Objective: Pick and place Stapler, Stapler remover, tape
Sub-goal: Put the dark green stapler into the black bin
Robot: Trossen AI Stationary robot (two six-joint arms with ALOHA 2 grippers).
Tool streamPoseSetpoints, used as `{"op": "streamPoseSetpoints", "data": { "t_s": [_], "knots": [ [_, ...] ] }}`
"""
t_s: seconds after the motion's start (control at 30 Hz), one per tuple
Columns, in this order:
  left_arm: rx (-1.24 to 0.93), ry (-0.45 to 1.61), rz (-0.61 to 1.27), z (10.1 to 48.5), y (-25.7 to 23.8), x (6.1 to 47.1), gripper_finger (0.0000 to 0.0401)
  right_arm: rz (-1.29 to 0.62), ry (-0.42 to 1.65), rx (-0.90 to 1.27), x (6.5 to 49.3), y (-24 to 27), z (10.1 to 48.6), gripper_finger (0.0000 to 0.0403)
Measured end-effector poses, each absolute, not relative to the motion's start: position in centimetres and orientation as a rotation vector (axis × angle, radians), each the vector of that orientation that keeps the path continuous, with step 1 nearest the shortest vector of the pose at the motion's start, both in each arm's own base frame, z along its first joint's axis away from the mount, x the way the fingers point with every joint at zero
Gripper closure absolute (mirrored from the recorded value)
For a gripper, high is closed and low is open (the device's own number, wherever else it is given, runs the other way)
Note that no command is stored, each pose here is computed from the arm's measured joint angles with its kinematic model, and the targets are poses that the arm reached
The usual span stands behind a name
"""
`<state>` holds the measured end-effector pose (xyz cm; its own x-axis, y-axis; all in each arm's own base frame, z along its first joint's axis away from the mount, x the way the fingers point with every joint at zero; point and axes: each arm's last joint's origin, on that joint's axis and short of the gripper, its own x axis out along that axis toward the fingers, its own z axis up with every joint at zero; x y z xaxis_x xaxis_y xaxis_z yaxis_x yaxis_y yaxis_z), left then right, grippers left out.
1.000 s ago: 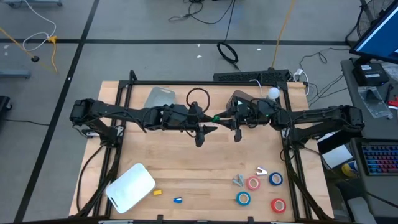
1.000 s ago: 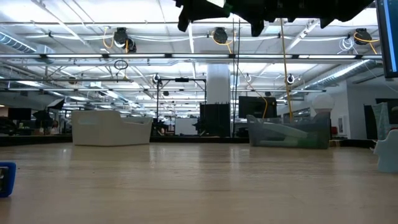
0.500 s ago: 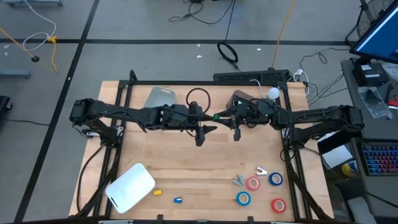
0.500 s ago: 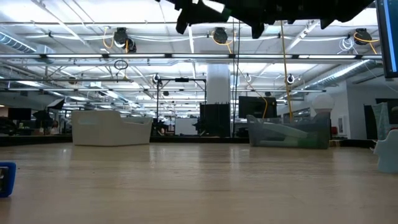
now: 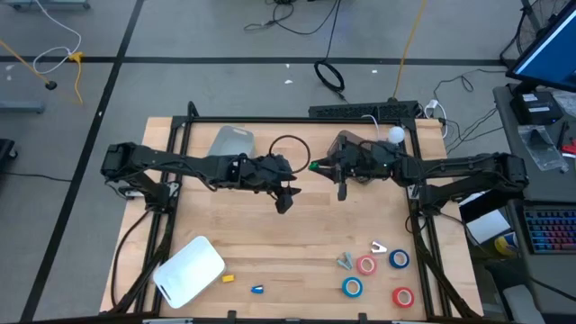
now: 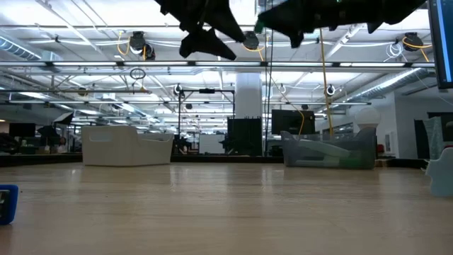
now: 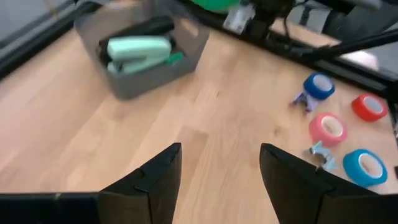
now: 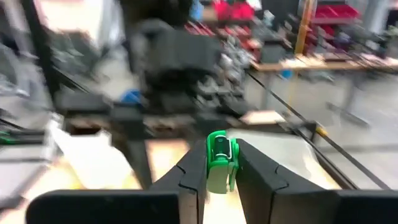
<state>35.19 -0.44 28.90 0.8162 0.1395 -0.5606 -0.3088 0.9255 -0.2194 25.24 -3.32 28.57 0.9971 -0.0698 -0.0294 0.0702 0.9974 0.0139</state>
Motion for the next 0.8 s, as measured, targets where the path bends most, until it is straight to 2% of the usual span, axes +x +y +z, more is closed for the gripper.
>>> {"op": "streamPoseSetpoints", "data": {
  "t_s": [0.33,0.57,0.8],
  "knots": [
    [-0.341,0.722,0.341,27.6,-0.3,34.1,0.0206,-0.439,0.387,0.010,22.8,-6.6,26.0,0.0347],
    [-0.332,0.725,0.355,27.6,-0.3,34.0,0.0208,-0.539,0.654,0.090,21.1,-8.5,23.4,0.0347],
    [-0.325,0.720,0.372,27.6,-0.3,34.0,0.0212,-0.582,0.760,0.124,20.7,-9.7,22.2,0.0347]
  ]
}}
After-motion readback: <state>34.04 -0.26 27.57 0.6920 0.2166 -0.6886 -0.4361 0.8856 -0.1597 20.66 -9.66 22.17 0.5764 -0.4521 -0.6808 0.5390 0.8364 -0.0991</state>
